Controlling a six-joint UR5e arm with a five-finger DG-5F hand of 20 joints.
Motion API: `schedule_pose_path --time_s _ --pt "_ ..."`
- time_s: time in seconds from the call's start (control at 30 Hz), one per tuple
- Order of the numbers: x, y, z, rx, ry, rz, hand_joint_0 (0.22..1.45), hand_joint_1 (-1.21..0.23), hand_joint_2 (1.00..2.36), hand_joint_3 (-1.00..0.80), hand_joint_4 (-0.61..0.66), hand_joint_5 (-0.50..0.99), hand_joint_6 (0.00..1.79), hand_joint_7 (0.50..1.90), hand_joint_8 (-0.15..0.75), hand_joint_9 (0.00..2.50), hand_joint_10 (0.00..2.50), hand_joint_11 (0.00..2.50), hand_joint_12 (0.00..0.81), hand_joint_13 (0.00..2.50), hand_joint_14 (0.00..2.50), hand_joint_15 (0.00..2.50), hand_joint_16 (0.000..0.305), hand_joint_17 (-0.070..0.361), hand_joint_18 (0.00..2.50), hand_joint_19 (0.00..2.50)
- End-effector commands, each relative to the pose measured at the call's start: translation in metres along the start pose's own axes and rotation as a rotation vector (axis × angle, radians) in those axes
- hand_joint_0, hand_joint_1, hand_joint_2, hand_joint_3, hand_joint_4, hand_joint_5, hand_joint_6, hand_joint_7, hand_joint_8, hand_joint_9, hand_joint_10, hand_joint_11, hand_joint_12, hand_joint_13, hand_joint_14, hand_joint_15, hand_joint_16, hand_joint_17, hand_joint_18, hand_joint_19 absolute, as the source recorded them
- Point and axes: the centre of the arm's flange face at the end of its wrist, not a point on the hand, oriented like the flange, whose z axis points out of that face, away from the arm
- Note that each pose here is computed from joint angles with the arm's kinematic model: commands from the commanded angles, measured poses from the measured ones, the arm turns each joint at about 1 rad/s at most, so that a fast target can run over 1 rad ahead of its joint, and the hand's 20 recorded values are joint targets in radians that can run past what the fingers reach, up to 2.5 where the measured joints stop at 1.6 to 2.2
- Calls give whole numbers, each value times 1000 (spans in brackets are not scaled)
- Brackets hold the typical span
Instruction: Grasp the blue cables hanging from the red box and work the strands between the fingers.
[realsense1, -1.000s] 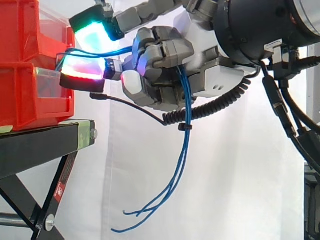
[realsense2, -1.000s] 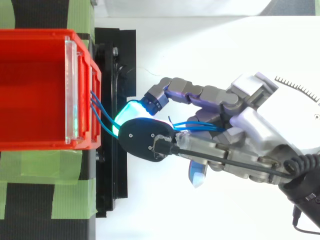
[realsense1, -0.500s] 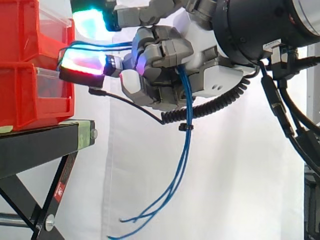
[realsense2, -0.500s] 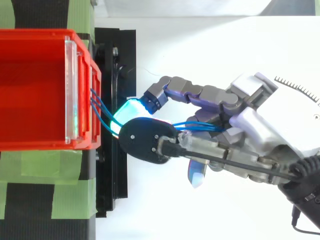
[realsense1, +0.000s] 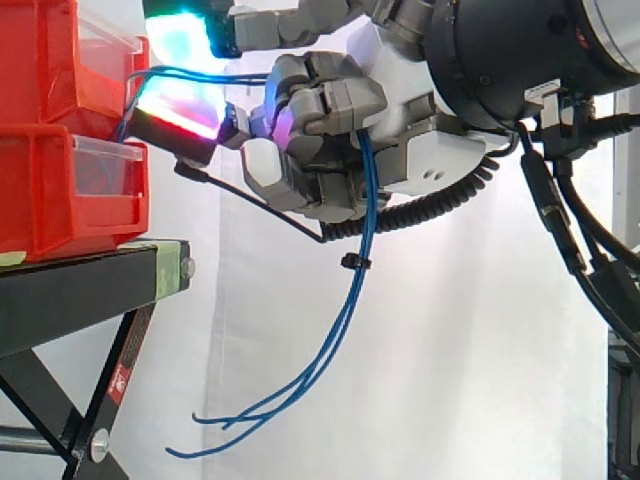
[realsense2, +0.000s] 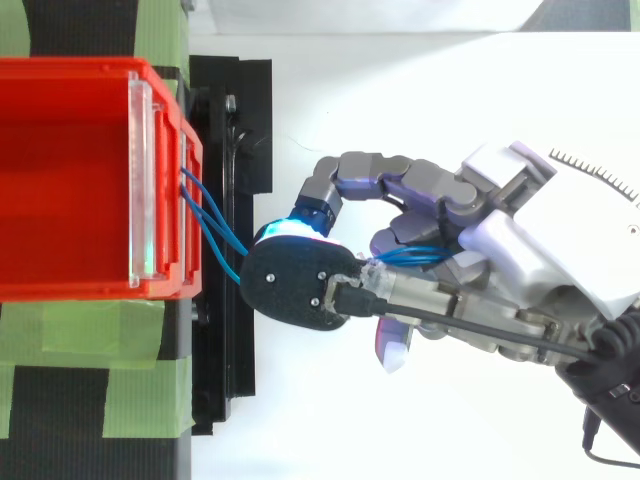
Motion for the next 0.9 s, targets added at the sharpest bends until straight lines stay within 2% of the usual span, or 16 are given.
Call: schedule_pose_path --time_s 0.0,0.13,0.27,0.3,0.33,0.37,0.4,0.43,0.47,0.5,0.57,0.67,0.7,0.73,0.8,0.87 --pt "0 0 0 0 -1 -1 907 -680 1020 -214 236 343 296 1371 524 1955 2500 2500 623 1986 2500 1614 246 185 2500 585" --pt "0 0 0 -1 -2 -1 1029 -622 1018 -33 242 402 119 1422 524 1955 2500 2500 623 1986 2500 1614 246 185 2500 585" --pt "0 0 0 -1 0 -2 1038 -610 1015 27 220 433 120 1431 524 1955 2500 2500 623 1986 2500 1614 246 185 2500 585" --pt "0 0 0 -2 -3 -3 988 -615 1009 16 240 434 123 1429 524 1955 2500 2500 623 1986 2500 1614 246 185 2500 585" --pt "0 0 0 -2 -3 -1 889 -629 1011 -153 264 426 95 1432 524 1955 2500 2500 623 1986 2500 1614 246 185 2500 585" --pt "0 0 0 -3 -3 -2 855 -624 1015 -239 259 427 82 1450 524 1955 2500 2500 623 1986 2500 1614 246 185 2500 585" --pt "1 0 0 -4 -1 -2 812 -626 1016 -443 249 413 76 1480 524 1955 2500 2500 623 1986 2500 1614 246 185 2500 585" --pt "1 0 0 -4 -1 -2 815 -631 1015 -520 239 388 140 1502 524 1955 2500 2500 623 1986 2500 1614 246 185 2500 585" --pt "0 0 1 -4 -2 -3 816 -632 1014 -526 235 366 211 1473 524 1955 2500 2500 623 1986 2500 1614 246 185 2500 585" --pt "1 0 1 -5 -2 -4 845 -662 1017 -517 218 287 452 1386 524 1955 2500 2500 623 1986 2500 1614 246 185 2500 585" --pt "1 0 1 -6 -1 -4 868 -671 1018 -475 225 200 653 1270 524 1955 2500 2500 623 1986 2500 1614 246 185 2500 585" --pt "2 0 1 -9 0 -6 889 -692 1019 -417 238 121 632 1236 524 1955 2500 2500 623 1986 2500 1614 246 185 2500 585" --pt "2 -1 1 -9 0 -7 835 -699 1015 -584 241 110 606 1230 524 1955 2500 2500 623 1986 2500 1614 246 185 2500 585" --pt "2 0 1 -10 0 -4 805 -694 1011 -679 247 108 598 1234 524 1955 2500 2500 623 1986 2500 1614 246 185 2500 585" --pt "2 -1 1 -11 1 -6 789 -686 1008 -803 253 109 591 1237 524 1955 2500 2500 623 1986 2500 1614 246 185 2500 585" --pt "3 -1 2 -12 1 -8 792 -686 1005 -833 251 109 591 1233 524 1955 2500 2500 623 1986 2500 1614 246 185 2500 585"
